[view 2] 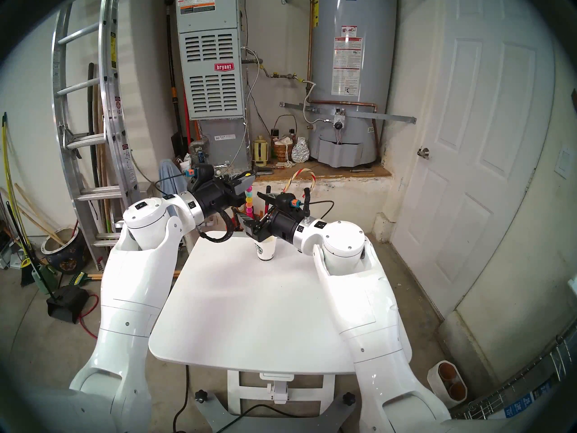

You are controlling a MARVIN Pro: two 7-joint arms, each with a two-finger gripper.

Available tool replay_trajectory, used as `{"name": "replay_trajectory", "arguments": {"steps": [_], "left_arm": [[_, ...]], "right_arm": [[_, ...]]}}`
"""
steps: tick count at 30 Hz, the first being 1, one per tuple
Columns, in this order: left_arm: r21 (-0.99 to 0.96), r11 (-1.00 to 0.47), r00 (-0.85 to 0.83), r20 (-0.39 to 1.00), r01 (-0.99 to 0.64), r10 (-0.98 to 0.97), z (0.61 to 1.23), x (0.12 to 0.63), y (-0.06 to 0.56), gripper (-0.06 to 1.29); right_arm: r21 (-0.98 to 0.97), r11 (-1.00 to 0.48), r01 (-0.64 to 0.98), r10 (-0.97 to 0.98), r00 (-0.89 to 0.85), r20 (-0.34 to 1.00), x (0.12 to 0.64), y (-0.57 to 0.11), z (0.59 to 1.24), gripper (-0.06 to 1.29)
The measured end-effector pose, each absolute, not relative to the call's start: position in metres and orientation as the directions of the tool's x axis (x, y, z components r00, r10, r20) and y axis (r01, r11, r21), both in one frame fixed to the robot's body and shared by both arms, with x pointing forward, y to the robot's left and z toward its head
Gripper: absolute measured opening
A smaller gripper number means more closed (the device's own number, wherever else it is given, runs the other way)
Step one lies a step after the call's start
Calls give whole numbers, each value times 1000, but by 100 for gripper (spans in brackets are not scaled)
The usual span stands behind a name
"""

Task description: Switch the marker to another color

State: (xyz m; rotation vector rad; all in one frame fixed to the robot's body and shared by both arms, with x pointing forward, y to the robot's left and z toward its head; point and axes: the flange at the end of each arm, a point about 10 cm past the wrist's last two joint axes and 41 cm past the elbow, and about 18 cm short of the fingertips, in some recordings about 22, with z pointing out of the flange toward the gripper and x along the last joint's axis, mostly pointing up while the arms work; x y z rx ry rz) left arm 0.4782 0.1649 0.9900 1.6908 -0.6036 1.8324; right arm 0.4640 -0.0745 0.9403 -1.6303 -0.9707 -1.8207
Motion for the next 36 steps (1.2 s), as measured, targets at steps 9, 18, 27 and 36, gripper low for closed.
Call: {"name": "replay_trajectory", "arguments": {"steps": [9,18,27,36], "left_arm": [[50,-732,-41,994,-680,105,990,478,165,15],[49,-728,-41,994,-684,105,990,477,164,15],[50,-725,-40,993,-687,107,990,477,163,15],[52,-721,-40,993,-691,110,990,476,163,15]], "right_arm": [[164,-621,766,83,-144,986,468,-73,937,122],[161,-621,767,77,-145,986,472,-71,936,122],[158,-619,769,72,-145,987,474,-68,937,122],[156,-615,773,71,-143,987,474,-66,936,121]]}}
